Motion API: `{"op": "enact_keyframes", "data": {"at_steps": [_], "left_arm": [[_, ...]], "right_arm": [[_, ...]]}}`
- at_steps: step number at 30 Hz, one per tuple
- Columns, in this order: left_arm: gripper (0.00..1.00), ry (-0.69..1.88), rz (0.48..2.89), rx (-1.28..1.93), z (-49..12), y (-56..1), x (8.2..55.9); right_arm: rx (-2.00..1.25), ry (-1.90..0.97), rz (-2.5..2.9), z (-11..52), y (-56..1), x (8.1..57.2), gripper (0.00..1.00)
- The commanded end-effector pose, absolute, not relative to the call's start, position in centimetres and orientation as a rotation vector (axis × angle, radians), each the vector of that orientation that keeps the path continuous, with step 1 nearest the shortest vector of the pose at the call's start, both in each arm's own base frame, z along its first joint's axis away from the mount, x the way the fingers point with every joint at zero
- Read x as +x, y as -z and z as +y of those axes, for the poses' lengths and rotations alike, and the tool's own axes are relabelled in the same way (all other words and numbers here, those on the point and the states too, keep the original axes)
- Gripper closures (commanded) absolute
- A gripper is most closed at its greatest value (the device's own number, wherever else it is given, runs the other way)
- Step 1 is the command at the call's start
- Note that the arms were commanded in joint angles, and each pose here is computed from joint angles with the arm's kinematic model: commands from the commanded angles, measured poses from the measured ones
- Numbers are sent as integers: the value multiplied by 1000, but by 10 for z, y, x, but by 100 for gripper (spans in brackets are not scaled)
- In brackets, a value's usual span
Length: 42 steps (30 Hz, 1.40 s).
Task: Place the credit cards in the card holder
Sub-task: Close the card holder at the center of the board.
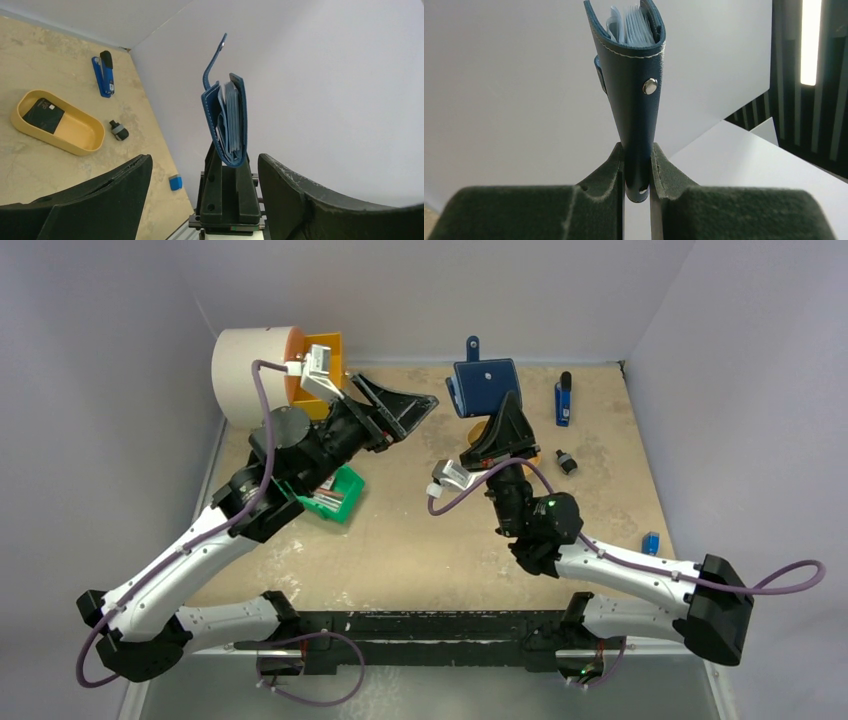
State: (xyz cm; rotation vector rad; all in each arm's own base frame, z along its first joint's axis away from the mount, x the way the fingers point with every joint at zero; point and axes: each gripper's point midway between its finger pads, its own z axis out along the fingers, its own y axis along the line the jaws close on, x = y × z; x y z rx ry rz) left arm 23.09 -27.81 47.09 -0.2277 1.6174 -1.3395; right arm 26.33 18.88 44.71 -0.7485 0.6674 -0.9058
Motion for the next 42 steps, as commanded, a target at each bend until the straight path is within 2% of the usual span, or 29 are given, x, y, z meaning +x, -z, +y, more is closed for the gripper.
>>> {"op": "enact_keyframes", "data": {"at_steps": [1, 5, 30, 38, 42], "left_arm": [[23, 1377, 1584, -196, -288, -480, 231], [22, 1382, 1522, -194, -283, -493, 230], [18, 1421, 1553, -197, -317, -492, 250], [39, 1443, 1567, -186, -326, -488, 253], [45, 1446, 1567, -194, -327, -484, 254]], "right_arm": [[-654, 899, 623, 178, -468, 249, 100], [-662, 889, 629, 182, -466, 251, 100], [-698, 880, 628, 195, -460, 253, 100], [-704, 879, 626, 198, -459, 253, 100], [-708, 878, 625, 200, -458, 253, 100]]}}
